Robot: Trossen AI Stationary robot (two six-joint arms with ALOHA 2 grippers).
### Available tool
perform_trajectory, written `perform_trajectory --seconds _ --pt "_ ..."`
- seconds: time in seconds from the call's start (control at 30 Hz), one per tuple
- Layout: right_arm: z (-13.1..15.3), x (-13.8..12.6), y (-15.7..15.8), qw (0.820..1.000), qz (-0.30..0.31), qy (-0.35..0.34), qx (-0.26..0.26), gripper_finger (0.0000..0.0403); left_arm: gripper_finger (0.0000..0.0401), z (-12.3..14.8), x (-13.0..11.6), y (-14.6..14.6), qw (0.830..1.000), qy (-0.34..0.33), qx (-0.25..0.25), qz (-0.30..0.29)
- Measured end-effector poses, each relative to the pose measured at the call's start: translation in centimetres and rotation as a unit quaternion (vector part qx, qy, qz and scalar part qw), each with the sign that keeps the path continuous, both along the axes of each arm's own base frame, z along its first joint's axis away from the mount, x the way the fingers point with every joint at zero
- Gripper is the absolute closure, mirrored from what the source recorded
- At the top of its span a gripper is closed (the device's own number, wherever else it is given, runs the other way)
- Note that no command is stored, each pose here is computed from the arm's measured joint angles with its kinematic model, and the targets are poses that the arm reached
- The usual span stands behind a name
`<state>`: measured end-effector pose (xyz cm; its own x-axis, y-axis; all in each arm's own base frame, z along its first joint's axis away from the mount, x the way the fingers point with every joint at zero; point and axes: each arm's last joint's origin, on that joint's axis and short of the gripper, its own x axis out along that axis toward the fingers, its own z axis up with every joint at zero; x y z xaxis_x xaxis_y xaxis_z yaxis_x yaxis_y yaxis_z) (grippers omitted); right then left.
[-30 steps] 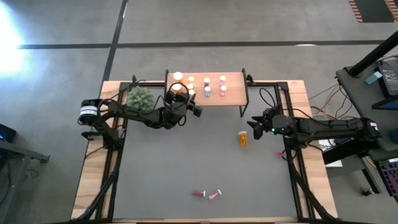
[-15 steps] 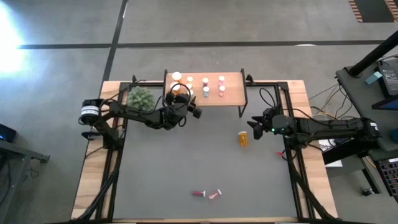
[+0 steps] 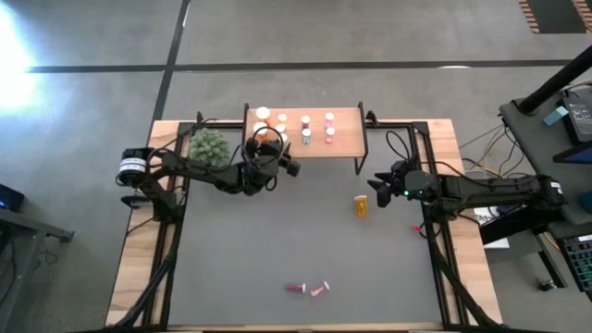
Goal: Pick and place medicine bottles onto shelf by color
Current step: Put the yellow pill bottle on the shelf aligned with the other yellow pill bottles, then put the blue pill bottle on the shelf aligned with the other blue pill bottles
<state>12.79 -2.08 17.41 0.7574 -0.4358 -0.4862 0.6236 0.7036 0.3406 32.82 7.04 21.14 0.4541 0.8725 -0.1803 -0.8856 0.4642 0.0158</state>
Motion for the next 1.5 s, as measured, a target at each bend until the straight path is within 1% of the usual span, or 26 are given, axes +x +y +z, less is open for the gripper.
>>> perform_trajectory --seconds 0.4,0.63,0.9,1.3,1.37,1.5 --pt "0.0 0.0 0.0 1.0 0.0 0.0 0.0 0.02 0.0254 0.5 -0.4 -0.6 1.0 0.013 0.004 0.006" --pt "0.0 0.0 0.0 1.0 0.0 0.0 0.0 0.02 0.0254 1.3 -0.9 -1.3 1.0 0.013 0.01 0.016" --pt "0.0 0.0 0.0 1.0 0.0 0.0 0.0 0.02 0.0254 1.6 -0.9 -2.1 1.0 0.015 0.011 0.005" --pt "0.0 0.0 0.0 1.0 0.0 0.0 0.0 0.0199 0.0254 3.2 -1.3 -5.9 0.999 -0.012 0.015 -0.044" --pt "0.0 0.0 0.0 1.0 0.0 0.0 0.0 0.0199 0.0254 3.7 -1.4 -6.8 0.997 -0.024 0.011 -0.073" --pt "0.0 0.0 0.0 1.0 0.0 0.0 0.0 0.0199 0.0254 4.5 -1.5 -8.3 0.988 -0.041 -0.006 -0.151"
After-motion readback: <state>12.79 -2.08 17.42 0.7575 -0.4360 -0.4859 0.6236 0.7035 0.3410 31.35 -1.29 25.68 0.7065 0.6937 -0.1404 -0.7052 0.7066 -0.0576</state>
